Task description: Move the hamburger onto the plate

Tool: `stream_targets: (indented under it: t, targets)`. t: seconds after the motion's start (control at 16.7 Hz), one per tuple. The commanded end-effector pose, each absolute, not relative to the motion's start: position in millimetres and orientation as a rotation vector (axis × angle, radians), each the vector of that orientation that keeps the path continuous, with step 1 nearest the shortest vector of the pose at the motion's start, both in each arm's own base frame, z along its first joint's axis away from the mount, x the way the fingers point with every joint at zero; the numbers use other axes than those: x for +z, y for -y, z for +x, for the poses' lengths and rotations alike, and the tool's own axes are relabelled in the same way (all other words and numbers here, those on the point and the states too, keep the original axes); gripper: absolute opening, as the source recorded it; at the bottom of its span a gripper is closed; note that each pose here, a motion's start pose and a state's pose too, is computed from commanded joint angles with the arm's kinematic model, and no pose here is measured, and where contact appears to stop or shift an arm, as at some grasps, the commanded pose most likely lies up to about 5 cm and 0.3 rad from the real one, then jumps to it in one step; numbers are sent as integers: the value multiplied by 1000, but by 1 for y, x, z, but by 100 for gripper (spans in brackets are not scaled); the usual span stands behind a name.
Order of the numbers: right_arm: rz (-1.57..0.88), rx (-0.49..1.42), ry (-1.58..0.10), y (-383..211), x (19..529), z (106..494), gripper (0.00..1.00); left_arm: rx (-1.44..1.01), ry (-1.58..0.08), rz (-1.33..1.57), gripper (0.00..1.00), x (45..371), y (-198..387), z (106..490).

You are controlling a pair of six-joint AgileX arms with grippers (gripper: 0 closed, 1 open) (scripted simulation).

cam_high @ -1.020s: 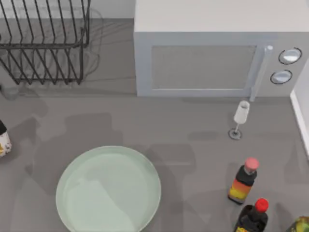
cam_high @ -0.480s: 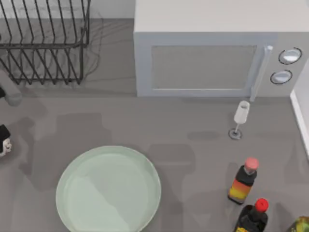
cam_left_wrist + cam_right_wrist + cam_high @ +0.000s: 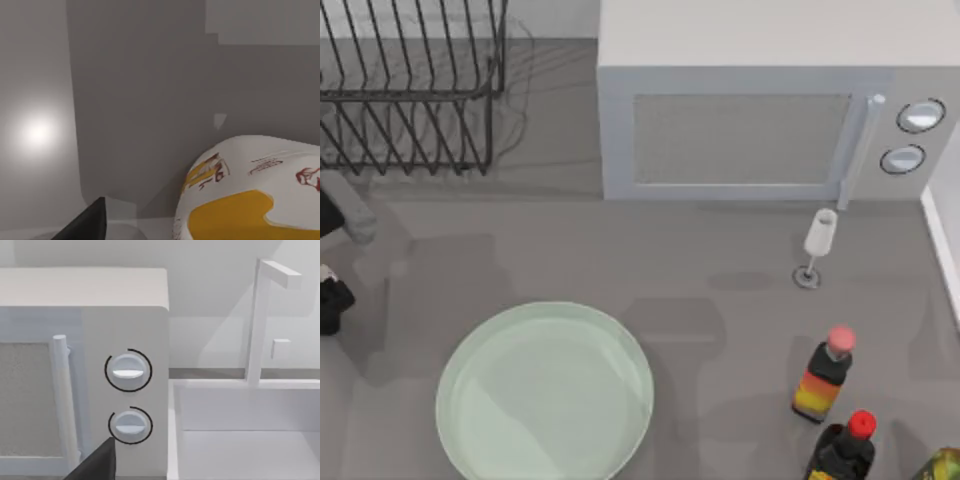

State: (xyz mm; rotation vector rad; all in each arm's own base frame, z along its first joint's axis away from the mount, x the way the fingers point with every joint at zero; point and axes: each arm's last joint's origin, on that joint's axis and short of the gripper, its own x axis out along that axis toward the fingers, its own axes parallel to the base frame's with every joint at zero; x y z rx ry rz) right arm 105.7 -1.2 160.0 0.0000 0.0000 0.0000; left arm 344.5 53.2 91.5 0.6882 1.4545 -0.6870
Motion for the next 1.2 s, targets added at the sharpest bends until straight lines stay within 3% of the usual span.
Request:
stream_targets:
  t: [0.12,0.9,1.2]
  targets:
    - [0,0,0,1,160,106,100,-687,-1454,688,100,91,-53,344]
    - [0,0,0,1,160,106,100,-687,-1454,688,2,91,-53,344]
    - [0,0,0,1,160,106,100,-687,-1454,688,0,91,-53,344]
